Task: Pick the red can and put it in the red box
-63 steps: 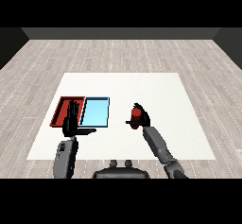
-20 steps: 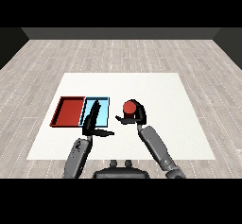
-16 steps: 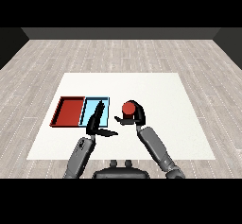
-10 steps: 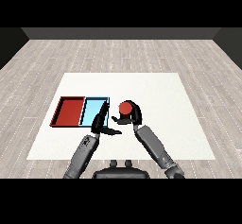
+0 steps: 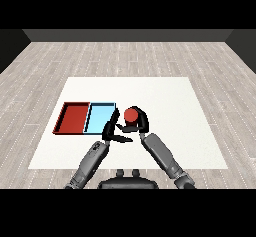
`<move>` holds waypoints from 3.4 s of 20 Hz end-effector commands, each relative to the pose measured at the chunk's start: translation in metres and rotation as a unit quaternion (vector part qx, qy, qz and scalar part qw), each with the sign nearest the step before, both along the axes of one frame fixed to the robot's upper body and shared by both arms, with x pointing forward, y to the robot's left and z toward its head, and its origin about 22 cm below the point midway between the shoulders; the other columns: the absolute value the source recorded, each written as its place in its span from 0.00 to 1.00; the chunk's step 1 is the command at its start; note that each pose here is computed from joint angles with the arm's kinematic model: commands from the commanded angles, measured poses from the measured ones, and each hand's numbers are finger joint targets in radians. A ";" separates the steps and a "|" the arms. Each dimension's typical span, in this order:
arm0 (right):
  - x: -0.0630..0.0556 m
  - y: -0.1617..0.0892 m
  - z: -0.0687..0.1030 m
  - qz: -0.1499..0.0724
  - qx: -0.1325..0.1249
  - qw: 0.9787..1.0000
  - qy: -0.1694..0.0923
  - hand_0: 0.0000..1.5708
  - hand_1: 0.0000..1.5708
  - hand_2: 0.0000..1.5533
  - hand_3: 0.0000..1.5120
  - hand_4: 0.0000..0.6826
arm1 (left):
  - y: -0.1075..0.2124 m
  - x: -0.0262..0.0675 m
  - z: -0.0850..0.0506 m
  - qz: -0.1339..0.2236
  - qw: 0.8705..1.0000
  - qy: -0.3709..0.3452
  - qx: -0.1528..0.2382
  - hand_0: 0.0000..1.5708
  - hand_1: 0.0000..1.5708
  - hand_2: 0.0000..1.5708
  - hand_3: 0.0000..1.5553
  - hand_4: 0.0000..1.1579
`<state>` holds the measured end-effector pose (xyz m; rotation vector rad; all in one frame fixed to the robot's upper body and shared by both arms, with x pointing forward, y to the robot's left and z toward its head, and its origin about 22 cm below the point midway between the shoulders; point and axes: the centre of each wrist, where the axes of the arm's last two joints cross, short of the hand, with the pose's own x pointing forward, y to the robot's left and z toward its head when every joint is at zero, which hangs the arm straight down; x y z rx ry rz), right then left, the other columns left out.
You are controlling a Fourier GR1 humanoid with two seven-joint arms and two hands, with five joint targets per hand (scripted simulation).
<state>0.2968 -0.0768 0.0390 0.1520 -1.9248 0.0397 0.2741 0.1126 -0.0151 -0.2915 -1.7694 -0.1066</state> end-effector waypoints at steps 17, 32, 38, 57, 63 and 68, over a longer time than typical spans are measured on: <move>-0.011 0.026 -0.015 0.040 0.015 0.999 0.004 0.95 0.95 0.93 0.91 0.90 | -0.008 -0.0007 -0.005 -0.030 0.999 0.006 -0.024 0.00 0.00 0.00 0.00 0.00; -0.014 0.045 -0.011 0.055 0.015 0.998 0.011 0.97 0.97 0.94 0.91 0.92 | -0.030 0.0235 -0.015 0.101 0.992 0.056 0.051 1.00 1.00 0.95 0.89 0.79; 0.000 0.052 0.009 0.050 0.013 0.999 -0.005 0.93 0.93 0.93 0.91 0.89 | -0.033 0.0139 0.019 0.128 0.991 0.026 0.033 1.00 1.00 0.96 0.91 0.87; -0.023 0.031 0.004 0.051 0.002 0.999 0.005 0.00 0.00 0.00 0.00 0.00 | -0.025 0.0120 0.016 0.151 0.987 -0.018 0.046 1.00 1.00 0.99 0.95 0.98; -0.021 0.002 0.005 0.037 0.022 0.999 -0.019 0.00 0.00 0.00 0.00 0.00 | -0.008 0.0081 -0.004 0.163 0.985 0.025 0.045 1.00 1.00 1.00 0.97 0.99; -0.002 -0.029 0.042 -0.004 0.033 0.999 -0.043 0.00 0.00 0.00 0.00 0.00 | -0.013 0.0179 0.000 0.181 0.982 0.026 0.049 1.00 1.00 1.00 0.96 0.98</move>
